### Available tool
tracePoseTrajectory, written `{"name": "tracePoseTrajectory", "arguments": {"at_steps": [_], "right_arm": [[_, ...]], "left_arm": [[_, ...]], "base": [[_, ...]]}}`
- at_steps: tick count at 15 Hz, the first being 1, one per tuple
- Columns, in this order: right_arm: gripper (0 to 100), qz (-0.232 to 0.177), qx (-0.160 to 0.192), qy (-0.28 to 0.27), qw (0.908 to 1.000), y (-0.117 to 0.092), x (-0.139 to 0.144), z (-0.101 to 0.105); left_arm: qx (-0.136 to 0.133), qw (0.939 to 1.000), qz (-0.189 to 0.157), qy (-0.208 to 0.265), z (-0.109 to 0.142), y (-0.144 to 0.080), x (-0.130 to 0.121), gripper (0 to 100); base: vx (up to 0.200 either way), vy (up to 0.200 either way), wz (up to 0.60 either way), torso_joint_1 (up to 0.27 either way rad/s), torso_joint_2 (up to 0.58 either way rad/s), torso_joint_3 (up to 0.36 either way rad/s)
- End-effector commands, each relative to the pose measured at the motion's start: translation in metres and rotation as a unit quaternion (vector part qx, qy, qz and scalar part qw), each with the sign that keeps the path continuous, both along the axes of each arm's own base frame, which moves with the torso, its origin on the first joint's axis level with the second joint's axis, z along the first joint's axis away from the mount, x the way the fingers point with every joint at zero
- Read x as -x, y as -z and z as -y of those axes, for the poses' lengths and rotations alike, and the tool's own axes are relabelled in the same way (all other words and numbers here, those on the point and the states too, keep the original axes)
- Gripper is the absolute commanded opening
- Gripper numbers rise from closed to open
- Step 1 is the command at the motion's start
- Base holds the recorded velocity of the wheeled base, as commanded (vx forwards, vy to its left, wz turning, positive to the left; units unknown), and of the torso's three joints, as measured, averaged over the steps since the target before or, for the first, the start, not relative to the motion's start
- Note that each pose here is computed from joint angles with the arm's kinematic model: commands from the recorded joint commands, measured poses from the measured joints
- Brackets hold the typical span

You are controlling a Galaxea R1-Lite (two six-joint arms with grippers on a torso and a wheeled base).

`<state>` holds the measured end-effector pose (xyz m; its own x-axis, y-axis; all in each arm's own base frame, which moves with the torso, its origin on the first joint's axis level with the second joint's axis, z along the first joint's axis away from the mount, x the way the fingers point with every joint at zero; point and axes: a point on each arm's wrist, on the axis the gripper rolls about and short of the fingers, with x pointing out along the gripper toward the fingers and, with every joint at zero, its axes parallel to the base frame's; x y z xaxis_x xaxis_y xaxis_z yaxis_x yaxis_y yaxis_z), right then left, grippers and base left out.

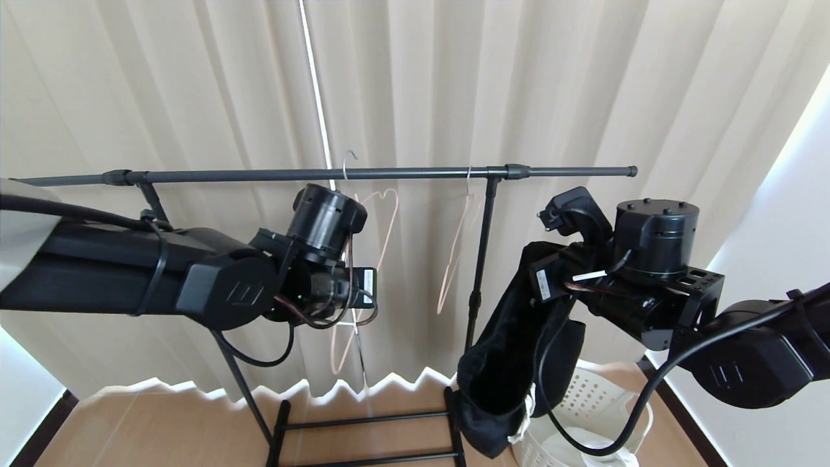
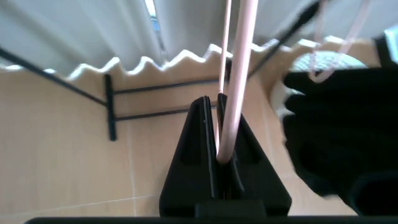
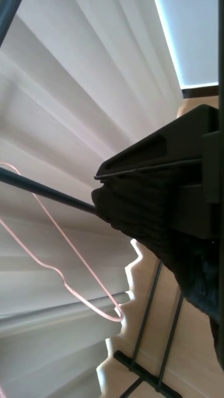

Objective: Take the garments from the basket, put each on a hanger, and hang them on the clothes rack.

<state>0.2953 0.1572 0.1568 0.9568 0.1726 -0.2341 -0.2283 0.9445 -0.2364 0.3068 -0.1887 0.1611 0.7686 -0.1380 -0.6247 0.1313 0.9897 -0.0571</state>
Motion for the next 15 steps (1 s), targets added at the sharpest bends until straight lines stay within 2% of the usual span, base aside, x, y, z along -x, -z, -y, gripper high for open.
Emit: {"name": "tracePoseTrajectory", "arguments": {"at_steps": [1,3,4,5,6,7,8,9,10,12,14,15], "right_arm": [[0,0.000,0.000,0.000,1.0000,0.000,0.000,0.000],[0,0.001,0.000,0.002,1.0000,-0.001,0.000,0.001],[0,0.002,-0.001,0.004,1.0000,-0.001,-0.002,0.002],[0,0.003,0.000,0.009,1.0000,-0.001,-0.004,0.005],[0,0.001,0.001,0.009,1.0000,0.000,-0.005,0.005],[0,0.000,0.002,0.012,0.9999,0.001,-0.006,0.005],[0,0.001,0.003,0.012,0.9999,0.001,-0.006,0.005],[0,0.005,0.002,0.018,0.9998,-0.002,-0.009,0.006],[0,0.008,0.002,0.028,0.9996,-0.003,-0.012,0.007],[0,0.011,0.007,0.043,0.9990,-0.002,-0.014,0.007],[0,0.018,0.006,0.054,0.9984,-0.007,-0.019,0.012],[0,0.021,0.008,0.069,0.9974,-0.007,-0.023,0.013]], "left_arm": [[0.014,0.9986,0.004,0.052,-0.021,-0.003,0.016,0],[0.032,0.9935,0.032,0.104,-0.032,0.003,0.020,0],[0.039,0.9902,0.066,0.117,-0.038,0.009,0.019,0],[0.029,0.9884,0.088,0.120,-0.045,0.014,0.019,0],[0.016,0.9873,0.096,0.126,-0.050,0.018,0.021,0],[0.010,0.9827,0.106,0.152,-0.058,0.020,0.031,0],[0.019,0.9784,0.106,0.176,-0.062,0.019,0.039,0],[0.021,0.9692,0.112,0.219,-0.071,0.016,0.051,0],[0.013,0.9620,0.119,0.246,-0.081,0.015,0.056,0],[-0.005,0.9537,0.128,0.272,-0.092,0.016,0.065,0],[-0.007,0.9431,0.130,0.306,-0.099,0.018,0.076,0],[-0.026,0.9312,0.137,0.337,-0.105,0.023,0.079,0]], "base": [[0.000,0.000,0.00,0.000,0.00,0.000],[0.000,0.000,0.00,0.000,0.00,0.000],[0.000,0.000,0.00,0.000,0.00,0.000],[0.000,0.000,0.00,0.000,0.00,0.000],[0.000,0.000,0.00,0.000,0.00,0.000],[0.000,0.000,0.00,0.000,0.00,0.000],[0.000,0.000,0.00,0.000,0.00,0.000],[0.000,0.000,0.00,0.000,0.00,0.000],[0.000,0.000,0.00,0.000,0.00,0.000],[0.000,0.000,0.00,0.000,0.00,0.000],[0.000,0.000,0.00,0.000,0.00,0.000],[0.000,0.000,0.00,0.000,0.00,0.000]]}}
